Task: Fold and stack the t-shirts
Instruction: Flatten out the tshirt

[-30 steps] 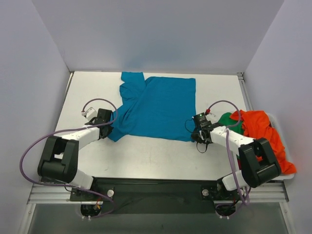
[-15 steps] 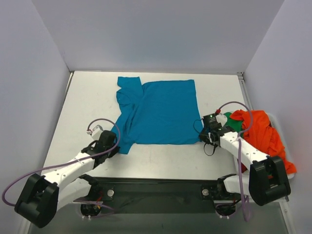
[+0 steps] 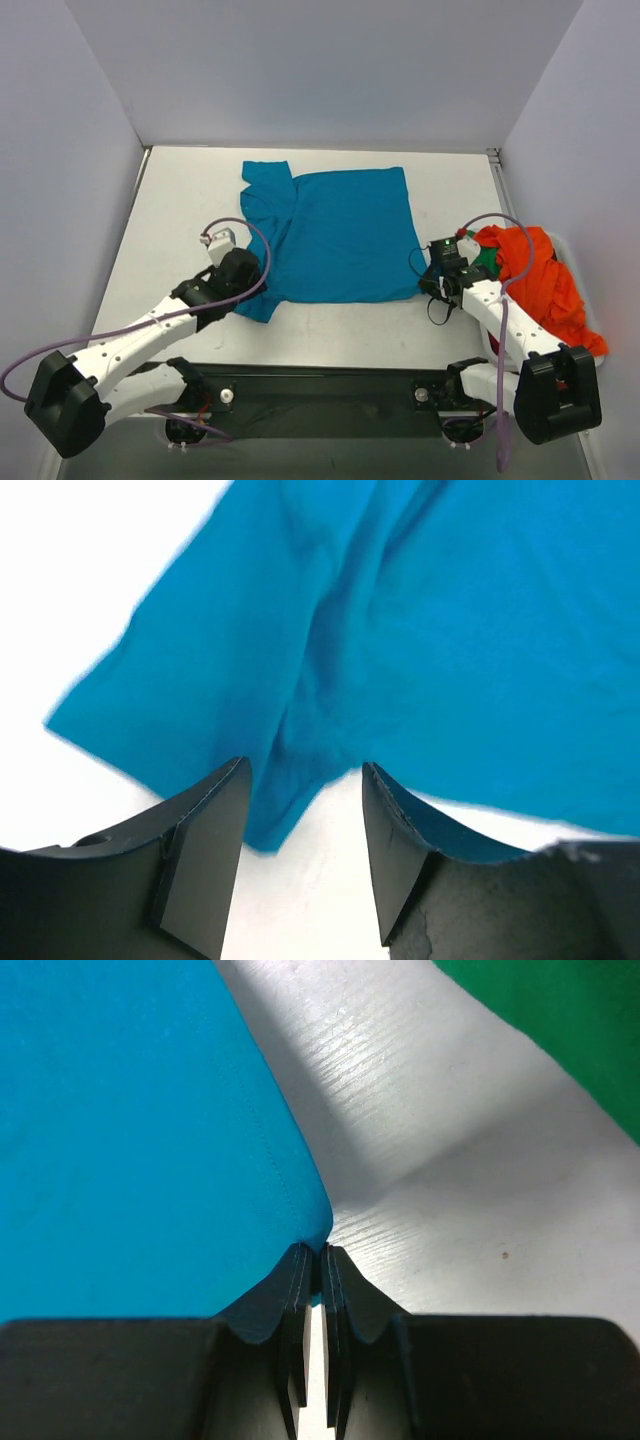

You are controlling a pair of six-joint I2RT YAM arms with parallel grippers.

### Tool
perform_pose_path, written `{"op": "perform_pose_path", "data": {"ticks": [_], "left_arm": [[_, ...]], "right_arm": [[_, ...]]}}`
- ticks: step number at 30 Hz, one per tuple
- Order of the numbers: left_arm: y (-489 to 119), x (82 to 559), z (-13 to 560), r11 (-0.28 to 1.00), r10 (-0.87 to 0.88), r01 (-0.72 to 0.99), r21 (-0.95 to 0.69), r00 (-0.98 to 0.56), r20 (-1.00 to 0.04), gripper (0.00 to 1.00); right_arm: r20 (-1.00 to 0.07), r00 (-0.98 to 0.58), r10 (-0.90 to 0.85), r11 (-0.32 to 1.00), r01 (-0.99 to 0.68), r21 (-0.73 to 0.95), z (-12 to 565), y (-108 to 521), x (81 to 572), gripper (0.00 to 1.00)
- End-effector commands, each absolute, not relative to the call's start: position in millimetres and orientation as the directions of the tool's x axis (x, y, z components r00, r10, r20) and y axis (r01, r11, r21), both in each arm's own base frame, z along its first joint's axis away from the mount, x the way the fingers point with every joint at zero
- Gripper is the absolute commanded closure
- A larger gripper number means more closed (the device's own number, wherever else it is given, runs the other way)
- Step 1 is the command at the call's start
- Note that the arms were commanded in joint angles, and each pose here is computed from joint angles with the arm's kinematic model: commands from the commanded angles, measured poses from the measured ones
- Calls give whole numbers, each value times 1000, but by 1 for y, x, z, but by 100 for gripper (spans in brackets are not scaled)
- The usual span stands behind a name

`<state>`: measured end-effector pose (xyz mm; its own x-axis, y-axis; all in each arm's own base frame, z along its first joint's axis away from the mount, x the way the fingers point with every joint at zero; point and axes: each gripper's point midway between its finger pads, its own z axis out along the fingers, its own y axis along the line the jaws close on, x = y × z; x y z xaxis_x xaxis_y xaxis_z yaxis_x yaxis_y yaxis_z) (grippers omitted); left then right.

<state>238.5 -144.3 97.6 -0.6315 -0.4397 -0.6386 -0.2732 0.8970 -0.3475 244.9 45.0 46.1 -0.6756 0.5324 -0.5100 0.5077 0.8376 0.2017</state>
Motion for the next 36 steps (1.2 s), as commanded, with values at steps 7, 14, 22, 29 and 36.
{"op": "perform_pose_path", "data": {"ticks": [7, 14, 22, 29, 36], "left_arm": [[-134, 359, 137, 943, -299, -86, -322, -645, -703, 43], [-115, 408, 89, 914, -380, -186, -360, -704, -600, 43], [-128, 439, 67, 924, -343, -165, -346, -759, -553, 46], [-131, 439, 49, 927, -333, -173, -334, -789, -516, 53], [-133, 434, 32, 921, -346, -194, -338, -806, -480, 56]], "right_arm": [[-512, -684, 520, 843, 508, 178, 54, 38, 240, 93], [-505, -697, 509, 852, 493, 177, 54, 39, 240, 93], [-500, -702, 506, 855, 486, 183, 56, 39, 241, 93], [-495, -708, 504, 857, 481, 184, 56, 40, 241, 92], [-495, -708, 503, 858, 478, 187, 57, 41, 240, 92]]}}
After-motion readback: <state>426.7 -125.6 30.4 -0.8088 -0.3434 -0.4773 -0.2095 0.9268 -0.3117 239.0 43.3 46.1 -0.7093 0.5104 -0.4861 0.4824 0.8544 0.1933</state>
